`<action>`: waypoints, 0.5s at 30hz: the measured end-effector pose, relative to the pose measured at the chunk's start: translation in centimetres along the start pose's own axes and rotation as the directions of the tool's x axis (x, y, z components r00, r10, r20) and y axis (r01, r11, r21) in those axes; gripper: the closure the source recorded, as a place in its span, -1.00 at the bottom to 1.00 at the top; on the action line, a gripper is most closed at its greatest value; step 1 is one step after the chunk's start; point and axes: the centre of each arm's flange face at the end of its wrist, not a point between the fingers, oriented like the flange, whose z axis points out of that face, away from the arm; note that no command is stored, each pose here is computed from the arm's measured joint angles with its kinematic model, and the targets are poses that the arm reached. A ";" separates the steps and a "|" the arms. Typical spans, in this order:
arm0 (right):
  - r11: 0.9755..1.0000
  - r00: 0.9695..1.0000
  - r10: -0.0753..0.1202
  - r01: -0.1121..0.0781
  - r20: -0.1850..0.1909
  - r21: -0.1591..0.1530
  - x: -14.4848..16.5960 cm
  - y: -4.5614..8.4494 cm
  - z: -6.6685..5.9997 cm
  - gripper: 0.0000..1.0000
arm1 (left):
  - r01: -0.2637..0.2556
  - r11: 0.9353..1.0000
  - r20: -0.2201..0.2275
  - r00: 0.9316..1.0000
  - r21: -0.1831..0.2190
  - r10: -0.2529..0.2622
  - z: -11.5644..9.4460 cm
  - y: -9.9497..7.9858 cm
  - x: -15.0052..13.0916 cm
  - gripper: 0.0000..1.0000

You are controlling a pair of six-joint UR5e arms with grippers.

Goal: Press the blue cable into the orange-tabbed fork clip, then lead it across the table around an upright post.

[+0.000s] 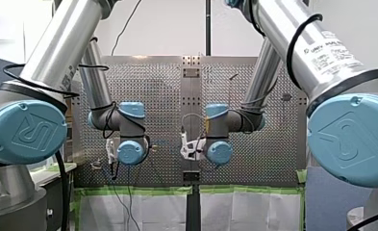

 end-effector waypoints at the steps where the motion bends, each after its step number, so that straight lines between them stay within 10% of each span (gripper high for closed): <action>1: 1.000 1.000 -0.003 0.003 0.010 0.001 -0.4 0.0 -0.1 1.00 | 0.000 1.000 0.000 1.000 0.000 0.000 0.0 0.0 0.0 1.00; 15: 1.000 0.999 -0.010 0.010 0.037 0.004 -1.7 -0.1 -0.3 1.00 | 0.000 1.000 -0.001 1.000 0.000 0.000 0.0 0.0 0.0 1.00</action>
